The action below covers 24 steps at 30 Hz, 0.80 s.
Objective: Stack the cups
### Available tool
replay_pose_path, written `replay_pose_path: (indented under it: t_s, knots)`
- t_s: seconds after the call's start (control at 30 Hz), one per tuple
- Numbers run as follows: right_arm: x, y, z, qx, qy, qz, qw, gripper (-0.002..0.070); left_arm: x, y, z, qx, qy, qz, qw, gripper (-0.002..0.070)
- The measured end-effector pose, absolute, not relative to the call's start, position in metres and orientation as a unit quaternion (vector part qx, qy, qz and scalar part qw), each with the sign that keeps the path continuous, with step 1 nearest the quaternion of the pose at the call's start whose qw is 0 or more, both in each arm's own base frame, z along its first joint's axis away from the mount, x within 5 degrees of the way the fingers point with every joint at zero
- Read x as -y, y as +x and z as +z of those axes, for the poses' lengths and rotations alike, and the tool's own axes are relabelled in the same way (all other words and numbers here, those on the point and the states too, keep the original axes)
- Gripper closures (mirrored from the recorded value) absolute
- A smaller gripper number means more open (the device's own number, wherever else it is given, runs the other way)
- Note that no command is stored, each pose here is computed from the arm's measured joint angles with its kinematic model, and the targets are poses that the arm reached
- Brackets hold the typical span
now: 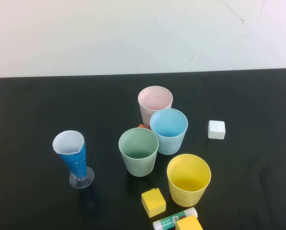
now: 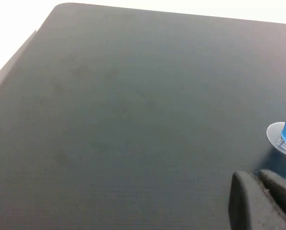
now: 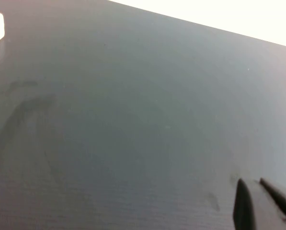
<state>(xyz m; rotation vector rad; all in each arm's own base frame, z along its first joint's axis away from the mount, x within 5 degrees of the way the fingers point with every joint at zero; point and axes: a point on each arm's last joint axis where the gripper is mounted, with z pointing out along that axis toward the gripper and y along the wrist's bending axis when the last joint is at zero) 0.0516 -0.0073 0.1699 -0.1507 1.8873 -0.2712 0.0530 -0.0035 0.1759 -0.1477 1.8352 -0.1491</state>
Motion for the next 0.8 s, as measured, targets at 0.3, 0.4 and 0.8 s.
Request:
replay_pose_path:
  t_s: [0.3, 0.4, 0.8]
  knots:
    - [0.0073, 0.0516, 0.1699, -0.806, -0.064, -0.116, 0.577, 0.0679, 0.0035, 0.0530, 0.1759, -0.793, -0.064, -0.064, 0.603, 0.0677]
    - [0.0073, 0.0516, 0.1699, -0.806, -0.064, -0.116, 0.577, 0.0679, 0.0035, 0.0530, 0.1759, -0.793, -0.064, -0.064, 0.603, 0.0677]
    - [0.0073, 0.0516, 0.1699, -0.806, -0.064, -0.116, 0.577, 0.0679, 0.0033, 0.0530, 0.1759, -0.794, -0.050, -0.053, 0.604, 0.0677]
